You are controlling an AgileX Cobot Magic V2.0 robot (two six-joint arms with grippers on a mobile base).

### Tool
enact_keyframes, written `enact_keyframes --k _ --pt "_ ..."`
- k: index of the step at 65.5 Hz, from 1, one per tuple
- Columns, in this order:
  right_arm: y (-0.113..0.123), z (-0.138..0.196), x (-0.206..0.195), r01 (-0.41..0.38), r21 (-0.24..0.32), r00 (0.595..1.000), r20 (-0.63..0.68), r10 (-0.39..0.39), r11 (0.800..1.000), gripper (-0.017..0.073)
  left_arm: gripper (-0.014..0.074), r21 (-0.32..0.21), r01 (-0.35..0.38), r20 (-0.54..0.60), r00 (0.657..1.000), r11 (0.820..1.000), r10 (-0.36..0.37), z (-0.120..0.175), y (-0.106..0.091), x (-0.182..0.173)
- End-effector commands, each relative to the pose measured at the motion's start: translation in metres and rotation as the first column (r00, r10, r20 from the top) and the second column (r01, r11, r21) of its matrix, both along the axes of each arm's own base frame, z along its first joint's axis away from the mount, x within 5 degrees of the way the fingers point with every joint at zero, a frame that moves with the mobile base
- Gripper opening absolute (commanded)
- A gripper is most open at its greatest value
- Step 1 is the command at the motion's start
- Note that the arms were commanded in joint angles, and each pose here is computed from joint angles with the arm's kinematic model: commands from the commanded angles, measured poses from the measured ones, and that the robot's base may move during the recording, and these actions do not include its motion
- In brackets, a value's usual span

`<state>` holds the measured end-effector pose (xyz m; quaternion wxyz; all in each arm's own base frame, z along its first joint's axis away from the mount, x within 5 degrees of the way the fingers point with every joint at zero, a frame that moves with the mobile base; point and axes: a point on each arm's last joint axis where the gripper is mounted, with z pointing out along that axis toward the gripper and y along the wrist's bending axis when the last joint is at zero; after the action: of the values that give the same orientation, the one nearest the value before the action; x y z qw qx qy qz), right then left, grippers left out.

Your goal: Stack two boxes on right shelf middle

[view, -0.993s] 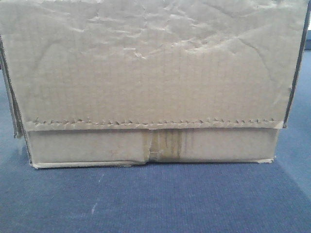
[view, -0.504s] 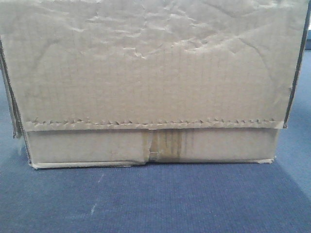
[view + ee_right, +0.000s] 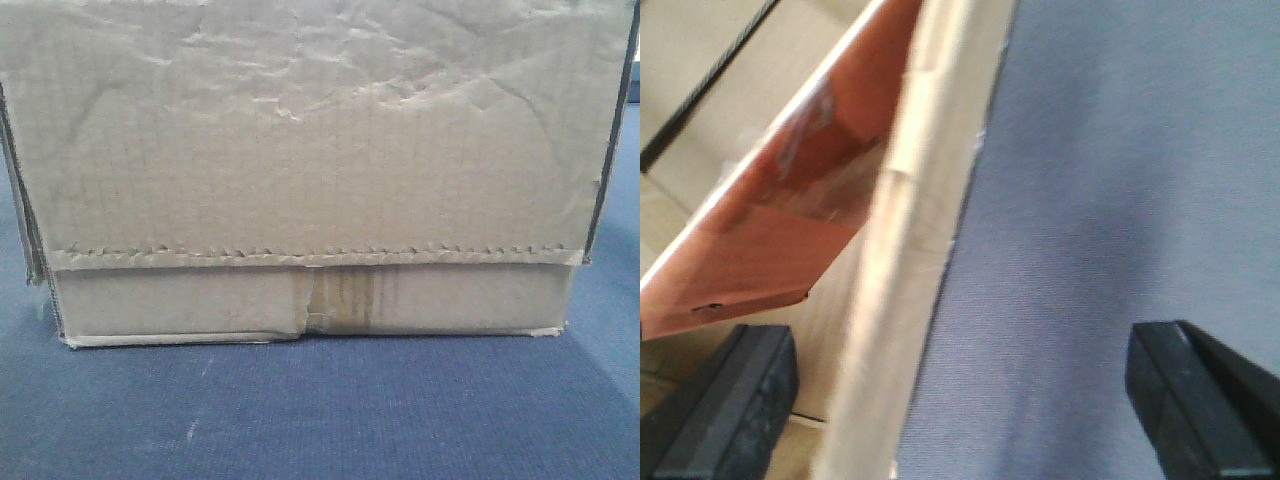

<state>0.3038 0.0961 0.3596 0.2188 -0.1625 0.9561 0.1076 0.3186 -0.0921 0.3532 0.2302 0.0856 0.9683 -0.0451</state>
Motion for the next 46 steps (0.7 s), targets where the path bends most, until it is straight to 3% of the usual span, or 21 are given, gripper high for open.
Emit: enact_keyframes --k 1,11,19,24,32,33,46 --pt "0.004 -0.006 0.006 -0.017 -0.003 1.000 -0.007 0.017 1.000 0.0549 0.0591 -0.024 -0.015 -0.015 1.000 1.000 0.014 -0.006 -0.001 0.005" --pt "0.005 -0.014 0.012 -0.015 -0.013 1.000 -0.018 0.015 1.000 0.0542 0.0581 -0.023 -0.016 -0.051 0.999 1.000 0.014 -0.016 -0.003 0.010" --pt "0.005 -0.014 0.013 -0.012 -0.010 1.000 -0.005 0.012 1.000 0.0410 0.0495 -0.029 -0.016 -0.058 0.998 0.999 0.014 -0.017 -0.004 0.010" --pt "0.005 -0.013 0.013 -0.012 -0.009 1.000 -0.003 0.012 1.000 0.0240 0.0349 -0.028 -0.016 -0.058 0.998 0.999 0.014 -0.017 -0.004 0.010" --pt "0.005 -0.013 0.013 -0.012 -0.009 1.000 -0.003 0.012 1.000 -0.0105 -0.0091 -0.026 -0.016 -0.066 0.998 1.000 0.014 -0.017 -0.003 0.010" --pt "0.005 -0.013 0.013 -0.012 -0.009 1.000 -0.003 0.012 1.000 -0.0154 -0.0109 -0.026 -0.016 -0.068 0.998 1.000 0.014 -0.017 -0.003 0.010" --pt "0.005 -0.012 0.013 -0.011 -0.008 1.000 0.003 0.011 1.000 -0.0151 -0.0111 -0.024 -0.020 -0.081 0.997 1.000 0.018 -0.015 -0.003 0.006"
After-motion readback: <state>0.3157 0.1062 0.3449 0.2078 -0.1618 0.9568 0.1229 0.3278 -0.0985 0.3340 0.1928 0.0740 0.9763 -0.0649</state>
